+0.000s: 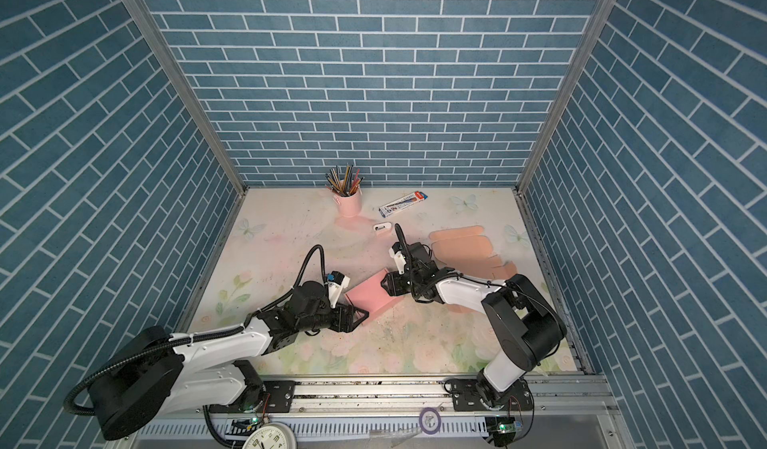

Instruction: Fold the paper box

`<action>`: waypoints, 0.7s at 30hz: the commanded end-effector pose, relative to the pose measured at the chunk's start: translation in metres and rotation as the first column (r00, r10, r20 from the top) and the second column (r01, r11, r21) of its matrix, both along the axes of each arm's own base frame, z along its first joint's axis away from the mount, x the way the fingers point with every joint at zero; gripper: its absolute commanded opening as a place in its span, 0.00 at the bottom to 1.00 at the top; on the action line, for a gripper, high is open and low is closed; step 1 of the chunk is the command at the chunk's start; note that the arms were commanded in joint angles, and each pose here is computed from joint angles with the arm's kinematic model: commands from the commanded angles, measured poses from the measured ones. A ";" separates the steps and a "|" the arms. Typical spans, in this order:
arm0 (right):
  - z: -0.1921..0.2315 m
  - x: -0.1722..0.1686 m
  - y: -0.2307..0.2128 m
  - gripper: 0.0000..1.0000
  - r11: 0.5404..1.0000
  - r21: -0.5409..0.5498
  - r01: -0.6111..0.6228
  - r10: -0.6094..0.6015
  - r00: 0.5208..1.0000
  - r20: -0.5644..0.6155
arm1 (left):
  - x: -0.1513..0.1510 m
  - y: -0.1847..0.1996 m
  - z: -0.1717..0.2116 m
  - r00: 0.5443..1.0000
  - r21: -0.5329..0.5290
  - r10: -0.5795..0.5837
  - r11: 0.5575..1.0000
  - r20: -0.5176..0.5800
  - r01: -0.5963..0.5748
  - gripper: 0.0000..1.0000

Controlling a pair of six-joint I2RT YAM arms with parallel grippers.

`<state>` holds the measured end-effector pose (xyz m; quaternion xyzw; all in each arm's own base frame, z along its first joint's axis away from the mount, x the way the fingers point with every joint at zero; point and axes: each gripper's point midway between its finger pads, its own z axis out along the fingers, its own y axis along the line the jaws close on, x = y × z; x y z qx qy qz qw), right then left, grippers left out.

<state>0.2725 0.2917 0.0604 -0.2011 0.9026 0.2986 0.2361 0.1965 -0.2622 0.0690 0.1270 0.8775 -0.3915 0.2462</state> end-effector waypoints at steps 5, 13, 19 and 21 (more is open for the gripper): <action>0.011 -0.004 0.003 0.55 0.998 0.061 0.001 -0.001 1.000 0.000 | 0.019 -0.009 0.015 0.999 -0.033 0.007 0.999 0.043 -0.005 0.79; 0.016 0.003 0.011 0.55 0.996 0.086 0.001 -0.001 1.000 0.005 | 0.039 0.003 0.010 0.997 -0.018 0.062 0.998 0.036 -0.062 0.75; 0.018 0.014 0.023 0.55 0.995 0.101 -0.008 0.007 1.000 0.008 | 0.063 0.016 0.011 0.992 -0.005 0.118 0.993 0.047 -0.118 0.72; 0.019 0.017 0.027 0.55 0.995 0.101 -0.014 0.013 1.000 0.010 | 0.073 0.022 0.012 0.987 -0.002 0.148 0.989 0.056 -0.148 0.72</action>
